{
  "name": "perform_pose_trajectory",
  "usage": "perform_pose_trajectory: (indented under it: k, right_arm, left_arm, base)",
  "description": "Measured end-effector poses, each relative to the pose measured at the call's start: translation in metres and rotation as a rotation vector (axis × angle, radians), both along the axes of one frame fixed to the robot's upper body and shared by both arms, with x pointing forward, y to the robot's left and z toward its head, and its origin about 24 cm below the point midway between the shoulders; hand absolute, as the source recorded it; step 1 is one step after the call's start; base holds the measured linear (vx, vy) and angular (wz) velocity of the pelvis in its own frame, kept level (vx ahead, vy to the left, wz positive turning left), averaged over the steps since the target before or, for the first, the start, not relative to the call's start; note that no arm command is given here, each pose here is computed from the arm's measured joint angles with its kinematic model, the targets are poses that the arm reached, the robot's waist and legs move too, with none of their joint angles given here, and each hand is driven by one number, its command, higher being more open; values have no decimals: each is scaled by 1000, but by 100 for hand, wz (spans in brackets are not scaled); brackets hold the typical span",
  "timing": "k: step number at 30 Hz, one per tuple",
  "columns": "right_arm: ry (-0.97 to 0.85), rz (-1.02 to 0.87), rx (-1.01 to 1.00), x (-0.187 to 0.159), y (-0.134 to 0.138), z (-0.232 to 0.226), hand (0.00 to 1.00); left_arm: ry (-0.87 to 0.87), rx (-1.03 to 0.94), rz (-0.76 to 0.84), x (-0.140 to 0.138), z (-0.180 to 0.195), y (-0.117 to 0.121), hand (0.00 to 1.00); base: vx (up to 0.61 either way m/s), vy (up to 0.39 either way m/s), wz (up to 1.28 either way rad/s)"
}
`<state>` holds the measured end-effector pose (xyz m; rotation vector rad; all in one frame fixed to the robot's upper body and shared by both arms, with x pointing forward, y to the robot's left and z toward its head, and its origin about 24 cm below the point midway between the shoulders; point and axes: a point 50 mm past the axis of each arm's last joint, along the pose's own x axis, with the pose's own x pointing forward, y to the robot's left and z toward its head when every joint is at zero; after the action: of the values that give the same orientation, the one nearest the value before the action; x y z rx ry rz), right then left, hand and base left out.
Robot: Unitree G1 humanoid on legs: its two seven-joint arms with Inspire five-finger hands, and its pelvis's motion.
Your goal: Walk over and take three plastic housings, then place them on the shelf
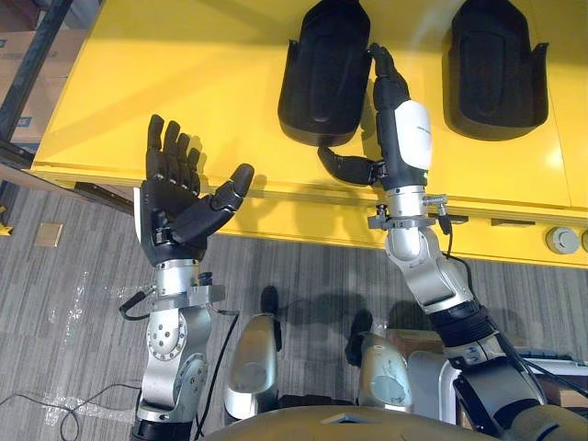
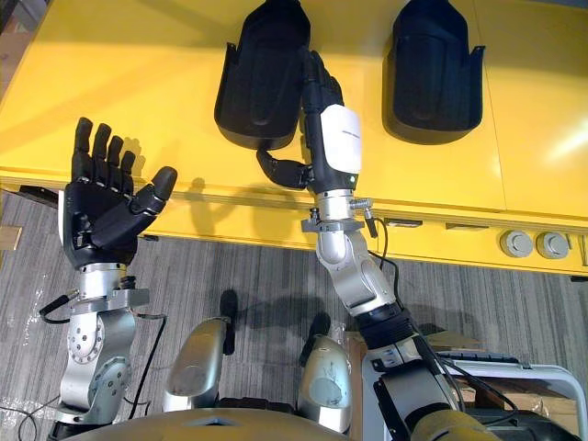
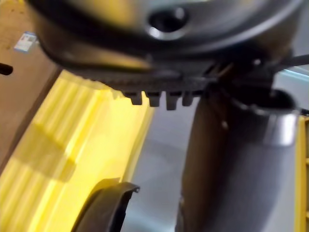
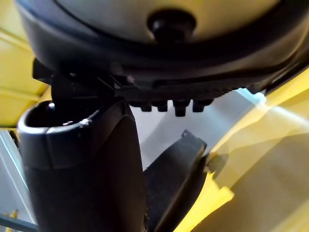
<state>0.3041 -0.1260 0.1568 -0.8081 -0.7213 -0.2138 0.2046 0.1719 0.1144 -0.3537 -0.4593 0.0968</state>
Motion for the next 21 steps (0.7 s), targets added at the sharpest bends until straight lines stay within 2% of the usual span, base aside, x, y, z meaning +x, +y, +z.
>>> perform_pose_trajectory:
  k: [21]
  right_arm:
    - [-34,-63,-13,15,-4,8,100]
  left_arm:
    - [11,1,-7,0,-3,0,100]
  base:
    - [-3,2,1]
